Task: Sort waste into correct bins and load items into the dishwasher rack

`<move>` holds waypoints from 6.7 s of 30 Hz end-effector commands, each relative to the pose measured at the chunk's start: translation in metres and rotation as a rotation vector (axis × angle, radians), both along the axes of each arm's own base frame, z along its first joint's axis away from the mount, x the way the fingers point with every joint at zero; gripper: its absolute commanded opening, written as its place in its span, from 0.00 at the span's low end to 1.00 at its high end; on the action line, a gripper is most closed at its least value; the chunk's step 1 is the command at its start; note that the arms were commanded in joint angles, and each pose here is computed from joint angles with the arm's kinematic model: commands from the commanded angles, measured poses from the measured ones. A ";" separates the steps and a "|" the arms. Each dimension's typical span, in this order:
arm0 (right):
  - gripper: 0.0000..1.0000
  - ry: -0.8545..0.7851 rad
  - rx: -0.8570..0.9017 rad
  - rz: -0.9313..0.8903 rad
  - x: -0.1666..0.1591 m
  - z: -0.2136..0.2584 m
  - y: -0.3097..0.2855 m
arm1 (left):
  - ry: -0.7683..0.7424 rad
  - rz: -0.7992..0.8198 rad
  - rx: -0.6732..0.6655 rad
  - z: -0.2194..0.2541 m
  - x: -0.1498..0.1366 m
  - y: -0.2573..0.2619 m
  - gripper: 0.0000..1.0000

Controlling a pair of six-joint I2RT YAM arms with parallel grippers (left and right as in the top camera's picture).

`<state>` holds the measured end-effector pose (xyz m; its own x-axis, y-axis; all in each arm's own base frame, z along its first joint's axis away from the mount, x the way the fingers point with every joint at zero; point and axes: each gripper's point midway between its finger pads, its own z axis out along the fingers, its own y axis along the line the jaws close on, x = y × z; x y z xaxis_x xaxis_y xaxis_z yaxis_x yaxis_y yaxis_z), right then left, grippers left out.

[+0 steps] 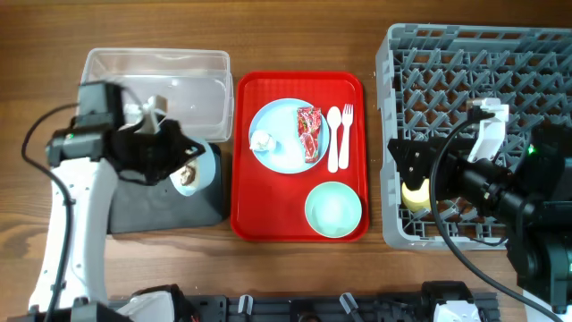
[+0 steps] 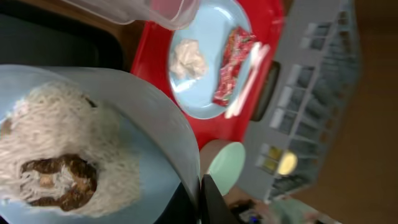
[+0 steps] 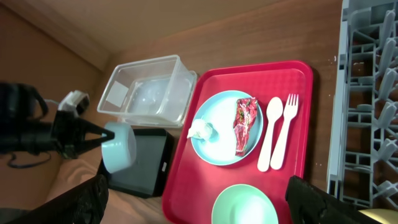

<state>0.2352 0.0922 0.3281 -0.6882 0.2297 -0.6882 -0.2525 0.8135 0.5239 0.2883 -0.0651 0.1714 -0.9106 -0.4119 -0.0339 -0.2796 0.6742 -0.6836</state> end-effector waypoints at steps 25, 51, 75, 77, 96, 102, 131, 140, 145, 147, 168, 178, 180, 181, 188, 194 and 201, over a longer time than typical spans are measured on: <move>0.93 -0.020 0.020 0.004 0.003 0.006 0.002 | -0.272 0.023 -0.669 0.006 -0.004 0.016 0.04; 0.94 -0.023 0.033 0.023 0.001 0.008 0.005 | -0.120 -0.030 -0.660 0.011 -0.021 -0.012 0.04; 0.95 -0.024 0.033 0.024 0.001 0.008 0.005 | -0.112 -0.291 0.630 -0.095 -0.050 -0.149 0.14; 0.94 -0.024 0.033 0.023 0.001 0.008 0.005 | -0.137 -0.333 0.638 -0.098 -0.053 -0.158 0.22; 0.95 -0.020 0.033 0.023 0.001 0.007 0.005 | -0.269 -0.192 0.833 -0.041 0.053 -0.127 0.67; 0.95 -0.002 0.033 0.023 -0.001 0.004 0.005 | -0.153 -0.195 0.878 -0.091 0.066 -0.114 0.73; 0.95 0.003 0.033 0.022 -0.002 0.003 0.005 | -0.196 -0.227 0.827 -0.063 0.090 -0.122 0.04; 0.95 0.008 0.050 0.011 -0.001 0.004 0.005 | -0.318 0.131 0.993 0.000 0.144 -0.024 0.04; 0.95 0.011 0.049 0.011 -0.001 0.004 0.005 | -0.228 0.172 0.879 -0.029 0.161 0.007 0.33; 0.95 0.010 0.049 0.011 -0.001 0.004 0.005 | -0.216 0.152 0.773 -0.033 0.164 0.002 0.56; 0.95 0.020 0.049 0.011 -0.003 0.002 0.005 | -0.259 -0.451 0.662 -0.101 0.084 -0.206 0.89; 0.95 0.024 0.049 0.011 -0.003 0.002 0.005 | -0.177 -0.481 0.695 -0.156 0.081 -0.211 0.64; 0.96 0.023 0.049 0.011 -0.003 0.002 0.005 | -0.188 -0.469 0.717 -0.160 0.086 -0.209 0.58; 0.96 0.023 0.048 0.011 -0.003 0.002 0.005 | -0.183 -0.469 0.722 -0.163 0.086 -0.208 0.56; 0.96 0.024 0.049 0.011 -0.003 0.002 0.005 | -0.166 -0.449 0.719 -0.166 0.087 -0.207 0.04; 0.96 0.025 0.051 0.010 -0.003 0.002 0.005 | -0.221 -0.375 0.676 -0.093 0.088 -0.200 0.04; 0.96 0.025 0.051 0.010 -0.003 0.002 0.005 | -0.247 -0.155 0.743 -0.024 0.110 -0.113 0.04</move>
